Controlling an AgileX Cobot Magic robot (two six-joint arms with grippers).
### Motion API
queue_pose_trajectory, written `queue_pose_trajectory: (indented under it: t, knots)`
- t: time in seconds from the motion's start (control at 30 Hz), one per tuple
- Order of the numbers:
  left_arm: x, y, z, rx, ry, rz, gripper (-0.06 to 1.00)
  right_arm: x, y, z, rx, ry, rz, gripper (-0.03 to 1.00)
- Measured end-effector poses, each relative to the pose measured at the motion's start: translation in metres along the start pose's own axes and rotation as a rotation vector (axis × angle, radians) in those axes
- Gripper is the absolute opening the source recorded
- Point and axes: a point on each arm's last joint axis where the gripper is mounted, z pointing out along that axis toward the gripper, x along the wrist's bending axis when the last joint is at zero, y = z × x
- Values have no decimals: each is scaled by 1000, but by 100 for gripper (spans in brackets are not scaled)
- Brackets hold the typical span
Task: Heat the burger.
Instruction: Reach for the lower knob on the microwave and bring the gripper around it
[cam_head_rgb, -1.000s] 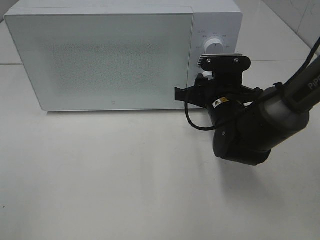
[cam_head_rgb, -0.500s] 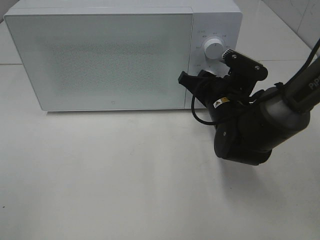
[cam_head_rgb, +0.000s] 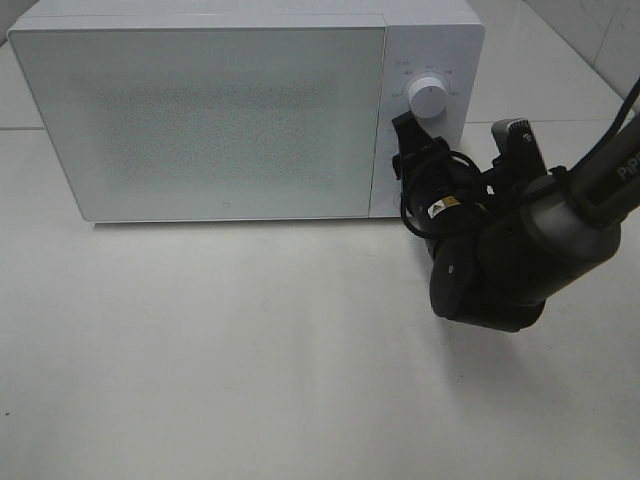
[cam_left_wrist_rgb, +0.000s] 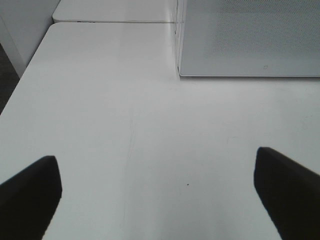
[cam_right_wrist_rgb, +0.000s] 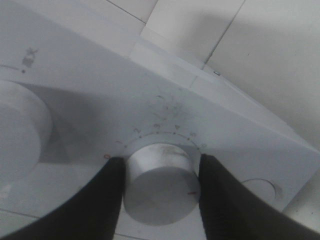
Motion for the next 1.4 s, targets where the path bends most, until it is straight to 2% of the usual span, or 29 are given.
queue_pose_trajectory:
  t: [0.13, 0.27, 0.3, 0.33, 0.5, 0.57, 0.77, 1.4]
  knots:
    - [0, 0, 0, 0, 0, 0, 97, 0, 0, 0, 1, -1, 82, 46]
    - [0, 0, 0, 0, 0, 0, 97, -1, -1, 0, 1, -2, 248, 46]
    - [0, 0, 0, 0, 0, 0, 97, -1, -1, 0, 1, -2, 248, 46]
    - [0, 0, 0, 0, 0, 0, 97, -1, -1, 0, 1, -2, 323, 46]
    - [0, 0, 0, 0, 0, 0, 97, -1, -1, 0, 1, -3, 447, 46]
    - [0, 0, 0, 0, 0, 0, 97, -1, -1, 0, 1, -3, 570, 46]
    - [0, 0, 0, 0, 0, 0, 97, -1, -1, 0, -1, -6, 714, 46]
    - [0, 0, 0, 0, 0, 0, 97, -2, -1, 0, -1, -7, 738, 46]
